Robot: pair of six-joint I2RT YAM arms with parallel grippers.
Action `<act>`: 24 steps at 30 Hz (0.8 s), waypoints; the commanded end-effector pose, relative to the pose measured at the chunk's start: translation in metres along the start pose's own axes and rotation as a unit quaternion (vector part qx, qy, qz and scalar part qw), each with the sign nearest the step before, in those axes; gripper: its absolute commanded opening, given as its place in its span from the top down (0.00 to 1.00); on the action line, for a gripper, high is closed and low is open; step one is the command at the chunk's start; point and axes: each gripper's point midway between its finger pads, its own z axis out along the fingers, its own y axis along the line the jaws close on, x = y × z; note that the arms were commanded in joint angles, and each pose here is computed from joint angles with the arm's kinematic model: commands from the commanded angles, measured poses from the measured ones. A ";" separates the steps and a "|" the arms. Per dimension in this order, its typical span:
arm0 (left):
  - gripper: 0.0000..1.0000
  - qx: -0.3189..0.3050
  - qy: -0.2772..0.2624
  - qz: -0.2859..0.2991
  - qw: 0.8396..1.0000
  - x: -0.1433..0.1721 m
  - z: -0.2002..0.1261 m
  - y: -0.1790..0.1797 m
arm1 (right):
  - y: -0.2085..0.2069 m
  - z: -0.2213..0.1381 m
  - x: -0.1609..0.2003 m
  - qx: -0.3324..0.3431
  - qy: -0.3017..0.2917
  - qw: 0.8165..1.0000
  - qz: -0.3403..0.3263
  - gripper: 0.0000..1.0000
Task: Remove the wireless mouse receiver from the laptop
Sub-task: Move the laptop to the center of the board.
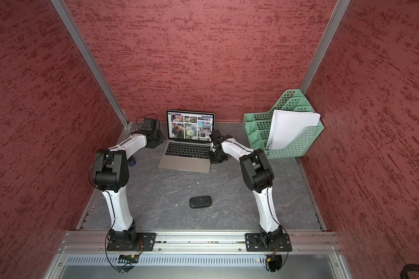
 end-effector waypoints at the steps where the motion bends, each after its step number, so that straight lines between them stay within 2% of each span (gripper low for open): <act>1: 1.00 -0.059 0.068 0.043 0.995 0.033 0.010 0.034 | -0.005 -0.020 0.002 0.022 -0.022 0.999 0.006 1.00; 6: 1.00 -0.062 0.091 0.043 0.993 0.054 0.026 0.045 | -0.008 -0.014 -0.001 0.027 -0.028 0.999 0.011 1.00; 13: 1.00 -0.049 0.095 0.027 0.994 0.063 0.042 0.043 | -0.006 0.003 -0.023 0.030 -0.038 0.999 0.025 1.00; 19: 1.00 -0.048 0.107 0.031 0.993 0.069 0.041 0.038 | -0.001 0.020 -0.027 0.016 -0.028 0.998 0.044 1.00; 24: 1.00 -0.044 0.127 0.037 0.990 0.088 0.035 0.033 | 0.001 0.021 -0.024 0.014 -0.027 0.999 0.045 1.00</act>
